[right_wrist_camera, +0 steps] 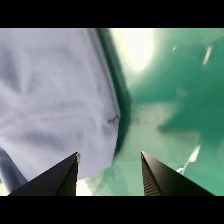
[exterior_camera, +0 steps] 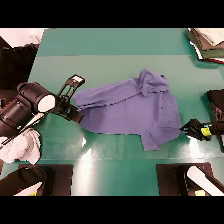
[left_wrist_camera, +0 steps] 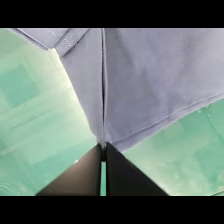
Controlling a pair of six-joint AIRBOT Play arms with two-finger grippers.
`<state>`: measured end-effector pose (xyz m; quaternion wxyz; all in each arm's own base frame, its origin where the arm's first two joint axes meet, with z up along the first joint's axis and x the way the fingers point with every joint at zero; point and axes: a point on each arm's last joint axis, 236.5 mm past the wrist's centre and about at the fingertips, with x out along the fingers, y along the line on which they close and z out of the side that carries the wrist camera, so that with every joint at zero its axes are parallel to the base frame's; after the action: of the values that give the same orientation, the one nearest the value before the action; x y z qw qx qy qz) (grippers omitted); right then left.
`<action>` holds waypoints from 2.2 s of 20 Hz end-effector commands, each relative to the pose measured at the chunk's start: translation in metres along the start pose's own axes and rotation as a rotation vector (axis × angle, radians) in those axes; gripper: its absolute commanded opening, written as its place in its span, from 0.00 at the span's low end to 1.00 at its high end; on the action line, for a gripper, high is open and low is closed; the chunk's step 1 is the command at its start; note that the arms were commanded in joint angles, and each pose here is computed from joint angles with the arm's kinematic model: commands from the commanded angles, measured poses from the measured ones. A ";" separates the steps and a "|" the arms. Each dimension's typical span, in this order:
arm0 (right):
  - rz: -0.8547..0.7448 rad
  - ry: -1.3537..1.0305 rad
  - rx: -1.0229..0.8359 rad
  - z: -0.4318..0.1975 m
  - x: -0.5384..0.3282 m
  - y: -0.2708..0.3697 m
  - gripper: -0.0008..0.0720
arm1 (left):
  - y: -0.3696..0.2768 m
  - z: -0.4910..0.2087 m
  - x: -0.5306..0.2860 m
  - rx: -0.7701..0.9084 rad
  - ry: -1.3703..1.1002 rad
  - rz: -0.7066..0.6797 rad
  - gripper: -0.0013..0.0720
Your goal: Fold the shirts.
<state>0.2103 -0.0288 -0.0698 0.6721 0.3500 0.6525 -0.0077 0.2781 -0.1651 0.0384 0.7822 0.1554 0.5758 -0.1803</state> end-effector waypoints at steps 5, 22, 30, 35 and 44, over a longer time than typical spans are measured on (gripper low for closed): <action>0.079 0.095 0.001 0.012 0.028 0.012 0.54 | -0.001 0.000 -0.001 -0.003 -0.001 -0.003 0.06; 0.498 -1.017 -0.606 0.063 -0.345 0.305 0.04 | 0.184 0.147 -0.329 -0.544 -1.020 0.069 0.06; 0.425 -1.374 -0.867 -0.048 -0.492 0.359 0.04 | 0.107 0.078 -0.550 -0.295 -1.512 0.126 0.06; 0.157 -1.510 -0.733 -0.057 -0.526 0.326 0.03 | 0.042 0.014 -0.606 -0.160 -1.666 0.075 0.06; 0.218 -1.059 -0.607 0.018 -0.445 0.287 0.03 | 0.105 0.101 -0.354 -0.347 -1.017 -0.071 0.06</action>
<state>0.2693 -0.0179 0.5061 0.9920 0.1068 0.0573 0.0342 0.2629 -0.0775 0.5032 0.9821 -0.0879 0.0187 -0.1658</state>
